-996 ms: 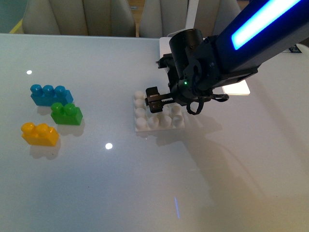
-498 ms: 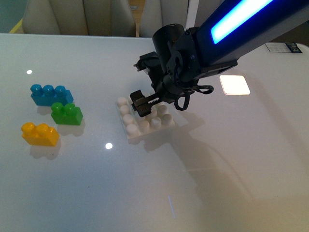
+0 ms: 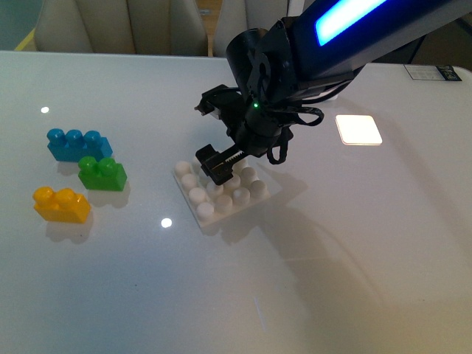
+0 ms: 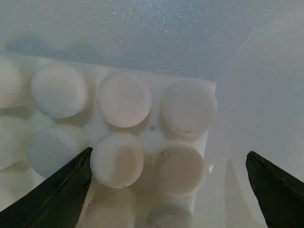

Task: Insert yellow block into base center

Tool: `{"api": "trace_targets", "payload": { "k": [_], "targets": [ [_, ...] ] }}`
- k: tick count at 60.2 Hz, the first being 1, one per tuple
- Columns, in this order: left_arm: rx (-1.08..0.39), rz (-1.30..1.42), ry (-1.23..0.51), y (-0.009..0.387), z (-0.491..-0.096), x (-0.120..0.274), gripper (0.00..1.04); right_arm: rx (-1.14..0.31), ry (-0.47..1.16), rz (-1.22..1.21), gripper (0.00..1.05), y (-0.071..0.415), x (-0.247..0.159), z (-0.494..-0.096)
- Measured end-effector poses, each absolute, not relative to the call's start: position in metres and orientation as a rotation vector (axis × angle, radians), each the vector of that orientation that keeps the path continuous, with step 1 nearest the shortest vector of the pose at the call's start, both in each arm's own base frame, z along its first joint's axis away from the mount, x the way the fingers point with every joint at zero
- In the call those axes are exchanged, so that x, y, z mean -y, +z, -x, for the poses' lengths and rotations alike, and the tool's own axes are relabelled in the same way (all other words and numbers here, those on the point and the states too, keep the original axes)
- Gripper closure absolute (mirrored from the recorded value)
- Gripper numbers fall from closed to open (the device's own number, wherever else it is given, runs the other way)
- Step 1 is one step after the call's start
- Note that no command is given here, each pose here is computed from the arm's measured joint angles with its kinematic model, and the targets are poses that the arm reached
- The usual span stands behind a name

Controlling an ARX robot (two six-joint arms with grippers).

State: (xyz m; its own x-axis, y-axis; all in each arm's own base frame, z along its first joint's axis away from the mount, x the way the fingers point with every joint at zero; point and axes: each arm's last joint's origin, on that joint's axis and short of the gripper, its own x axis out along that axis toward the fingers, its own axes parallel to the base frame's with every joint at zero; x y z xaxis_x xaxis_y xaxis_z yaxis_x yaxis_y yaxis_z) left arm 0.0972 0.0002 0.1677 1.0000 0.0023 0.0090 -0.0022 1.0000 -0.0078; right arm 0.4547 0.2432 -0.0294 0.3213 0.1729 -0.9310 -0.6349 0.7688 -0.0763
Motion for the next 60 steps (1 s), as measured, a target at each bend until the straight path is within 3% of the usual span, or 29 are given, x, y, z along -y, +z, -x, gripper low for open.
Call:
{"api": "trace_targets", "payload": {
  "k": [15,35,60],
  "targets": [
    [0.009,0.008,0.002,0.168,-0.097,0.0,0.07,-1.218,0.476,0.241,0.09,-0.039,-0.26,-0.446],
    [0.009,0.008,0.002,0.168,-0.097,0.0,0.07,-1.198,0.373,0.065,0.1,-0.039,-0.309,-0.437],
    [0.009,0.008,0.002,0.168,-0.097,0.0,0.07,-1.217,0.284,-0.082,0.1,-0.034,-0.301,-0.429]
  ]
}}
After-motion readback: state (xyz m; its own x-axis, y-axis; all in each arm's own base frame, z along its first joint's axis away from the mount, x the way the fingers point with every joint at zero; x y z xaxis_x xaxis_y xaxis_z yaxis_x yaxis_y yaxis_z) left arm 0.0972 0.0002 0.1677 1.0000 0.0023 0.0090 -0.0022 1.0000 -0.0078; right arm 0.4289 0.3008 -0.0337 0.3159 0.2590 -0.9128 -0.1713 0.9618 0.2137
